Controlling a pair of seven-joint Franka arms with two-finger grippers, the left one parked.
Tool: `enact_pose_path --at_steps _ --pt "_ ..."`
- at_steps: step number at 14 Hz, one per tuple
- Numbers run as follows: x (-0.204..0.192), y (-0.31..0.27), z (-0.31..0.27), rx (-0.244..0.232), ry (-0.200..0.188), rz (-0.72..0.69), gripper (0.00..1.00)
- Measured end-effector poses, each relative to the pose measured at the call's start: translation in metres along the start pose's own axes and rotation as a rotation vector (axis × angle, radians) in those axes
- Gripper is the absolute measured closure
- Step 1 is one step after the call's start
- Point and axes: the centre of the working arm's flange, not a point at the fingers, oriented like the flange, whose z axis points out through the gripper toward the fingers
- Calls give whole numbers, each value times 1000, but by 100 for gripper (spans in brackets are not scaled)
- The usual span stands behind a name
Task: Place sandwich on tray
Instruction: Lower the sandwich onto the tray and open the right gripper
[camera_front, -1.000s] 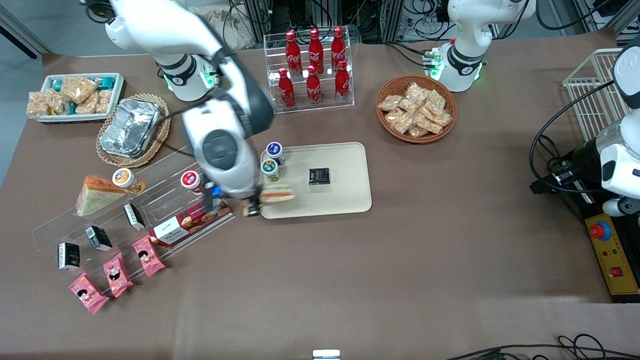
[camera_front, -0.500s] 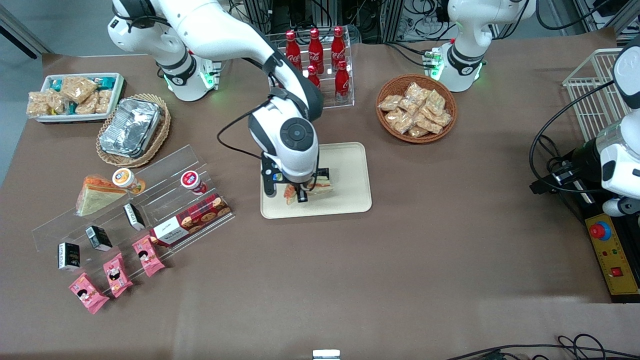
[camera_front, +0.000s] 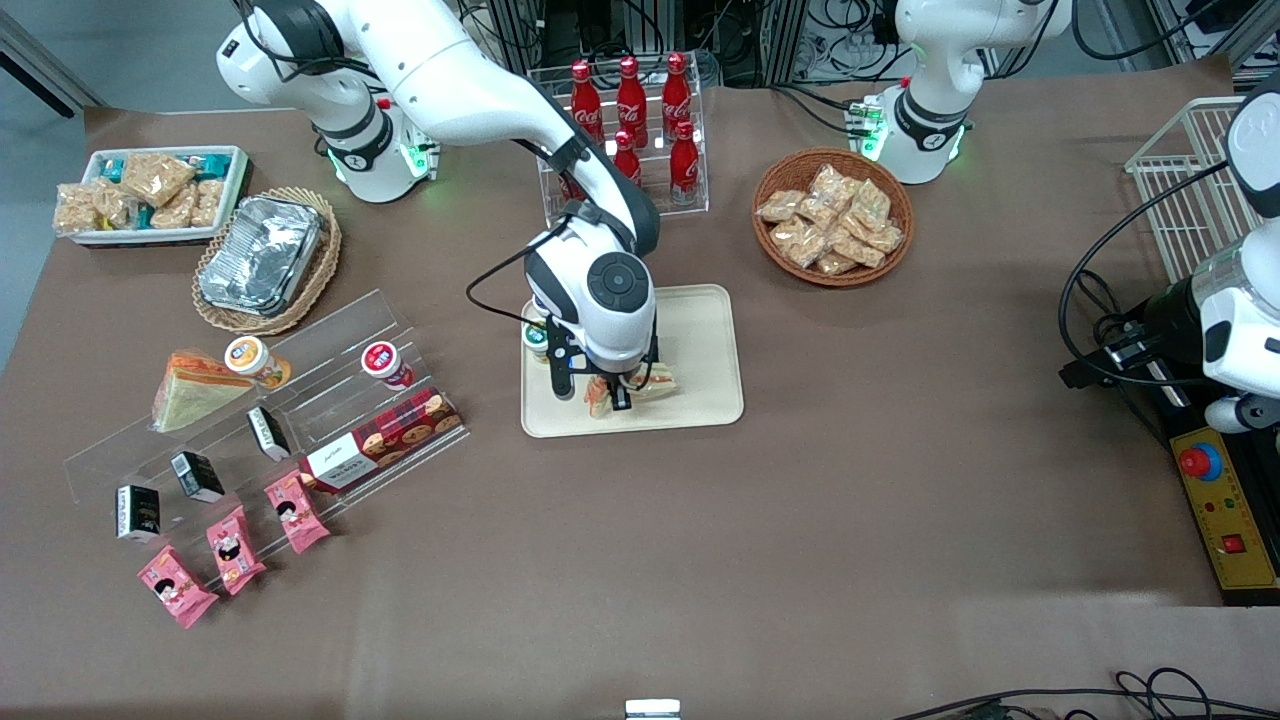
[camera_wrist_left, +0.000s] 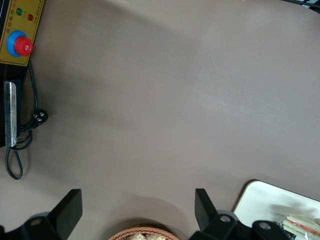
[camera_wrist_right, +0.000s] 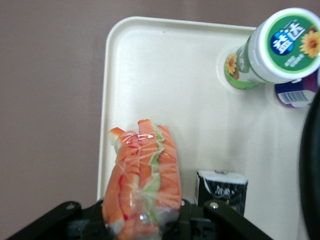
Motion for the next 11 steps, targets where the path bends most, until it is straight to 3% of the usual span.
enact_pose_path --at_steps 5,7,11 --pt "3 6 21 -3 8 -1 77" --pt "4 5 21 -2 10 -1 64" --pt "4 4 20 11 16 -10 26"
